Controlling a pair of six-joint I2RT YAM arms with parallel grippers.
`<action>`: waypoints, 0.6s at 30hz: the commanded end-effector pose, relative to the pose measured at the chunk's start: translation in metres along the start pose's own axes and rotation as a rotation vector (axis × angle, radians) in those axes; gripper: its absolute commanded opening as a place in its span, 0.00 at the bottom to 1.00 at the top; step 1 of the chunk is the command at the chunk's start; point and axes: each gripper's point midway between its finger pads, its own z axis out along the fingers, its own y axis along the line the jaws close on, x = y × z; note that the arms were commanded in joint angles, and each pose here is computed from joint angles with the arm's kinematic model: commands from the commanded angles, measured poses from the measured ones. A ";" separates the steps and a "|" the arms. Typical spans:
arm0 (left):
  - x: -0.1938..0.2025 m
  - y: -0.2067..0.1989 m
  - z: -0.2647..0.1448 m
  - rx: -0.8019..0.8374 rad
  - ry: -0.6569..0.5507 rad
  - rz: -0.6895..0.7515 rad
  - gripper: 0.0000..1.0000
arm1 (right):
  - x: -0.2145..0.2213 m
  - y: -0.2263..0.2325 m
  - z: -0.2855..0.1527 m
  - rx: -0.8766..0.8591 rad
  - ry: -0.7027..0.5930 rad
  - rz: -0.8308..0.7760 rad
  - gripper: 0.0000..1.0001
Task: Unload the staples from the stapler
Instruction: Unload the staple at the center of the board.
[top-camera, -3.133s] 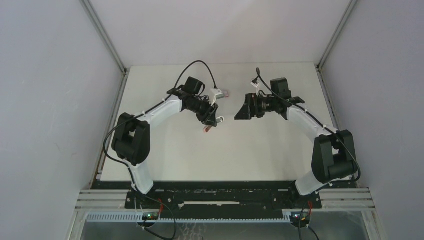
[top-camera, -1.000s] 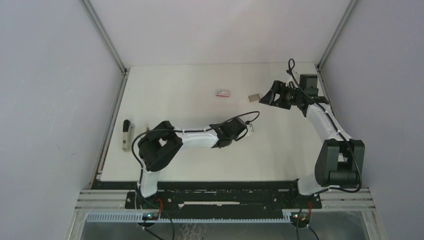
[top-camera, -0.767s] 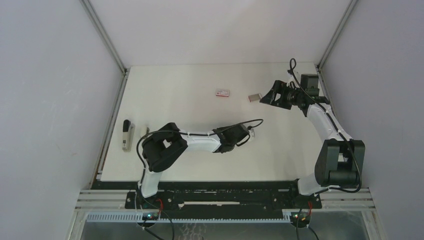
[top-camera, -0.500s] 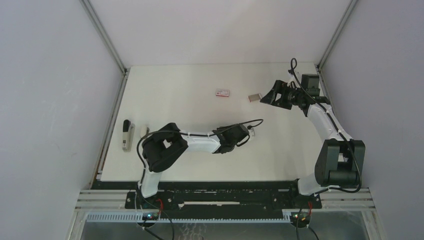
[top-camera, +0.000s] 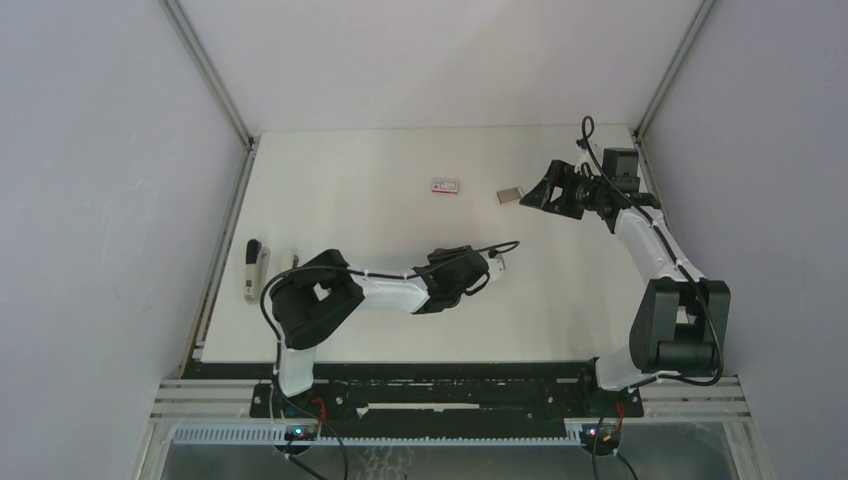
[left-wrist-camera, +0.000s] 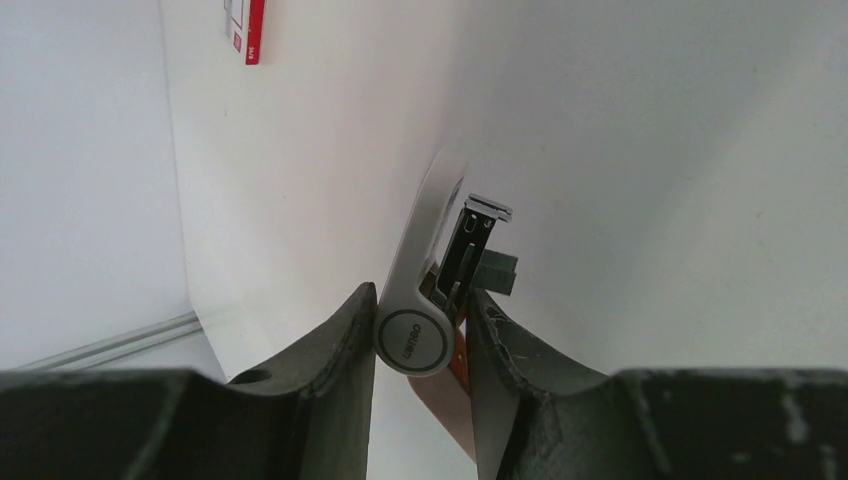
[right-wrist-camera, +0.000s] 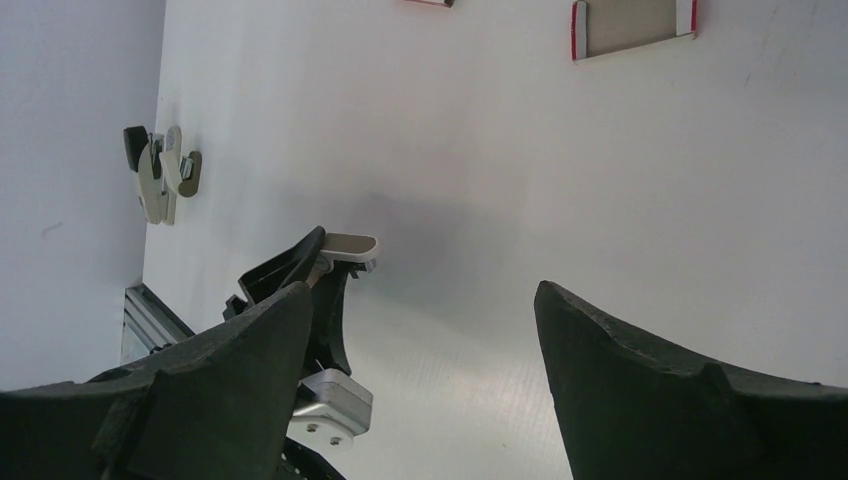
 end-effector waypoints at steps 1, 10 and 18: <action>-0.008 -0.008 0.000 0.019 -0.041 0.054 0.00 | -0.021 0.017 -0.010 -0.038 -0.057 -0.033 0.82; -0.012 0.005 0.000 -0.018 -0.028 -0.021 0.00 | -0.021 0.019 -0.012 -0.041 -0.058 -0.033 0.82; 0.000 -0.030 0.007 0.106 0.016 0.124 0.00 | -0.021 0.019 -0.012 -0.043 -0.057 -0.031 0.82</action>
